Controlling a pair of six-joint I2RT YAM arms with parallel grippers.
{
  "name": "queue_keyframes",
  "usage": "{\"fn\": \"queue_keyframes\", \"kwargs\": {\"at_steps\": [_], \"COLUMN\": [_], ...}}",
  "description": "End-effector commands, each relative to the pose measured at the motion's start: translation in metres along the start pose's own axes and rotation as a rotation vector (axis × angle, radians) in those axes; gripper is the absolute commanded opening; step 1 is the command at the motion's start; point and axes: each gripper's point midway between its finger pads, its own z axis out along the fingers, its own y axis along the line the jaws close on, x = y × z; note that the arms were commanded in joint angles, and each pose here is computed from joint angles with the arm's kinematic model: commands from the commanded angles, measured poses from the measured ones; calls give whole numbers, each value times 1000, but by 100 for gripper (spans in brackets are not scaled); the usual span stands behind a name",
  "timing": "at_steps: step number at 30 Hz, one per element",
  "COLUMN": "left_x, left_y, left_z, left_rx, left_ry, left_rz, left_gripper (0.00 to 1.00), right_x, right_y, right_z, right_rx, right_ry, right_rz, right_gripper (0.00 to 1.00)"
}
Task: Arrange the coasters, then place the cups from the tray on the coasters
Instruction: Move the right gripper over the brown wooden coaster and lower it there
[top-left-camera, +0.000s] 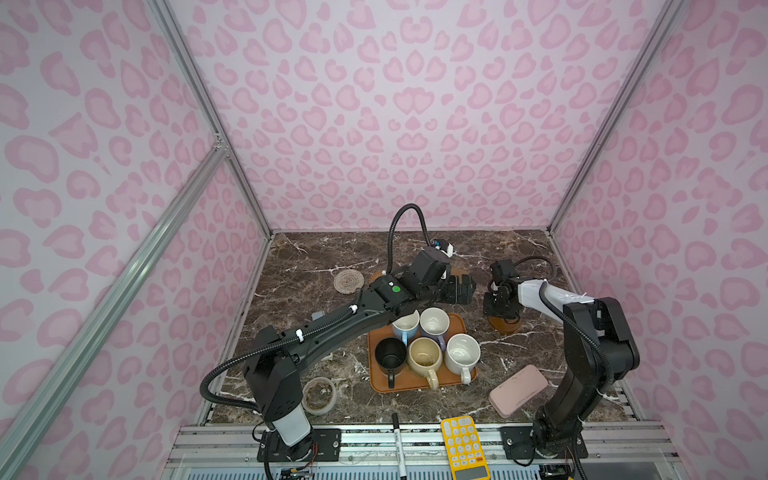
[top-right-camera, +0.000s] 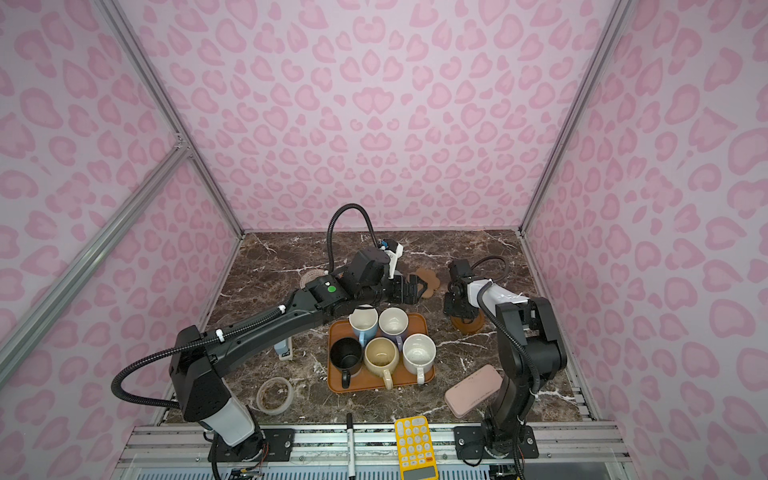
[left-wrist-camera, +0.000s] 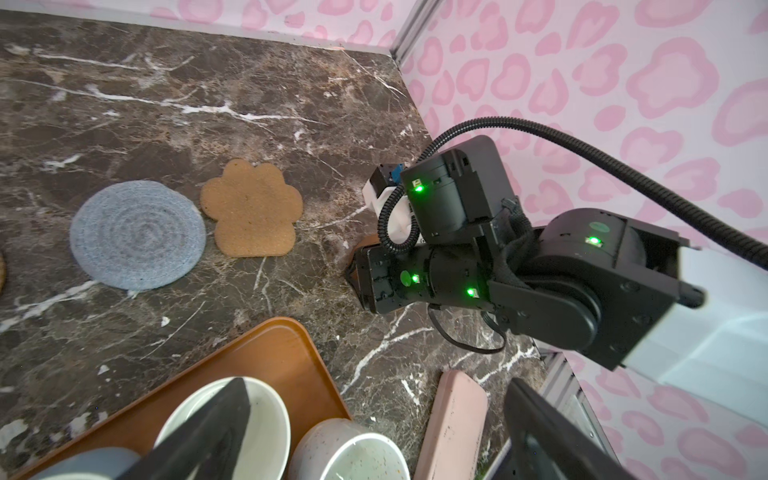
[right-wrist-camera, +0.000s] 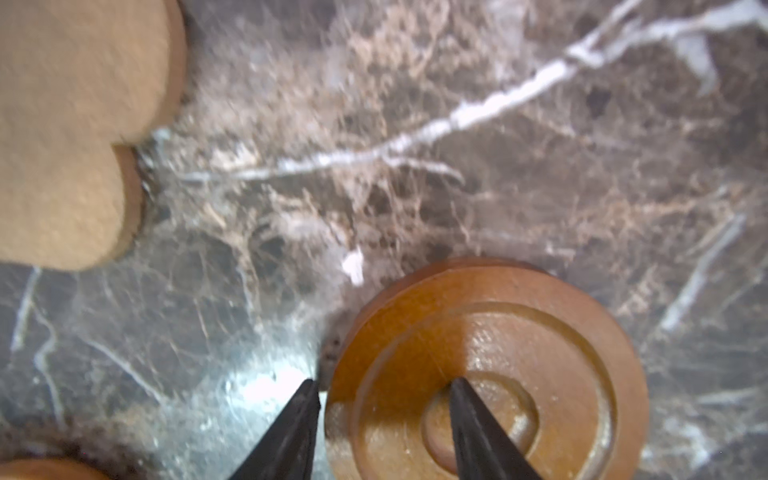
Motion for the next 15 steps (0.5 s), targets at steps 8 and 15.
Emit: {"fn": "queue_keyframes", "kwargs": {"at_steps": [8,15], "left_x": [-15,-18], "left_y": [17,22], "left_z": [-2,-1], "left_rx": [-69,-81], "left_ry": [-70,-76], "left_rz": [-30,-26], "left_gripper": [97,97], "right_x": [-21,-43], "right_y": [16,20], "right_z": [17,26], "right_rx": [-65,-58], "right_ry": [30,42], "right_rz": [-17,-22], "right_gripper": [52,51]}}
